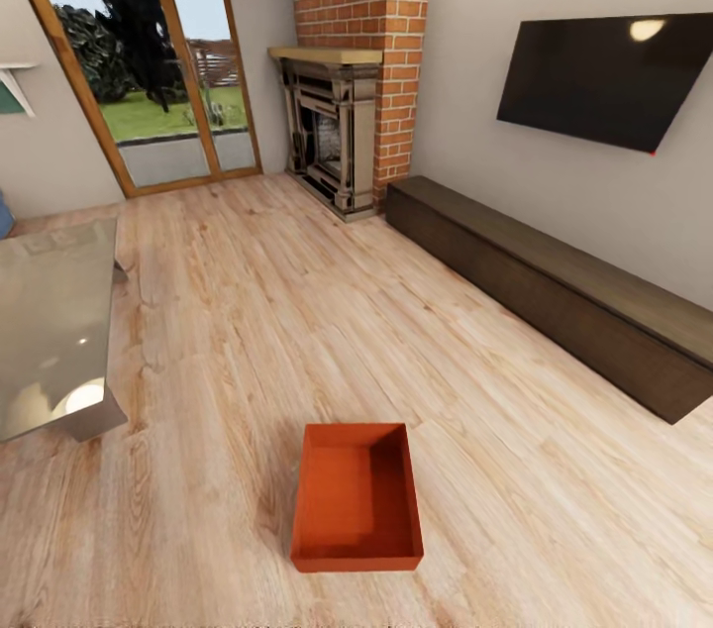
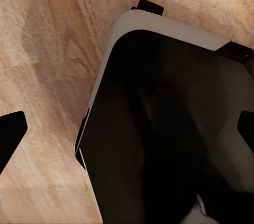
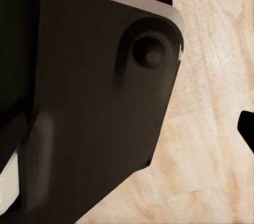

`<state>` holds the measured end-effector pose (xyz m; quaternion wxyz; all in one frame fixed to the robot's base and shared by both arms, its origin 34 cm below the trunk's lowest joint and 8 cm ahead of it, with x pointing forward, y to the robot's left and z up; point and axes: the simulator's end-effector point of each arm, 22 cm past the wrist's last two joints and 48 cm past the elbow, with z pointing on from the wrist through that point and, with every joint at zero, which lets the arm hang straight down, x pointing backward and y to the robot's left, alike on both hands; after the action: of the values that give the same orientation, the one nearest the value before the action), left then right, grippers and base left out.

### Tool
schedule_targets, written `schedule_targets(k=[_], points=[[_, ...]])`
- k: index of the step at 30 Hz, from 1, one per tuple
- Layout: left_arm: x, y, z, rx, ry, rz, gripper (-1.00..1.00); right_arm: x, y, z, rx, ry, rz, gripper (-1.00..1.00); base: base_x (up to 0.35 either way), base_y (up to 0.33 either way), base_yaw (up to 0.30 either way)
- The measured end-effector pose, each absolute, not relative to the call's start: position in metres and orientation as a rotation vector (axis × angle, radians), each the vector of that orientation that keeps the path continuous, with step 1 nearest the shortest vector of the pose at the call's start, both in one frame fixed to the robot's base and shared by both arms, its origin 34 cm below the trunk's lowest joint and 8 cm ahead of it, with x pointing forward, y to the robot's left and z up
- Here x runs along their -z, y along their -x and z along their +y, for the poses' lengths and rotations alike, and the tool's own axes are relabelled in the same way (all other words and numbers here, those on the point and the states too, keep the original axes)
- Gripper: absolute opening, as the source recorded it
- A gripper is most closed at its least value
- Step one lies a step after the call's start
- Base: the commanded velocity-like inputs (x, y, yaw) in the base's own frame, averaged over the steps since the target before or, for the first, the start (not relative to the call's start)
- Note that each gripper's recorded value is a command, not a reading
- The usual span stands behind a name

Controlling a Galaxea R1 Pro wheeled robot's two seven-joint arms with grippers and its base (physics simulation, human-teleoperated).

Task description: Move the two storage containers from the living room to the garage. In the garage, place one container on the floor and stack the other container on top of it (either order is fine).

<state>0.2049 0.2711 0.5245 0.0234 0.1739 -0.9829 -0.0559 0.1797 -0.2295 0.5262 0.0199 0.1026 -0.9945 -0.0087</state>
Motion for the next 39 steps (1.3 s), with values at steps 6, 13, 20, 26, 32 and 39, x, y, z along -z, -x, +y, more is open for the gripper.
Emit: schedule_targets(k=[6,13,20,26,32,39], points=[[-0.524,-0.201,0.271,0.175,-0.536,-3.034,1.00,-0.526,-0.176,-0.229,0.031,-0.317,-3.075,1.00,0.000,0.000,0.000],[-0.523,-0.197,0.271,0.177,-0.533,-3.023,1.00,-0.525,-0.171,-0.229,0.033,-0.316,-3.064,1.00,0.000,0.000,0.000],[-0.522,-0.192,0.271,0.180,-0.530,-3.012,1.00,-0.525,-0.167,-0.230,0.034,-0.314,-3.053,1.00,0.000,0.000,0.000],[-0.522,-0.188,0.271,0.182,-0.528,-3.003,1.00,-0.525,-0.163,-0.230,0.035,-0.312,-3.044,1.00,0.000,0.000,0.000],[-0.521,-0.184,0.271,0.184,-0.526,-2.993,1.00,-0.524,-0.159,-0.230,0.036,-0.312,-3.034,1.00,0.000,0.000,0.000],[-0.521,-0.180,0.271,0.186,-0.523,-2.983,1.00,-0.524,-0.155,-0.230,0.038,-0.311,-3.023,1.00,0.000,0.000,0.000]])
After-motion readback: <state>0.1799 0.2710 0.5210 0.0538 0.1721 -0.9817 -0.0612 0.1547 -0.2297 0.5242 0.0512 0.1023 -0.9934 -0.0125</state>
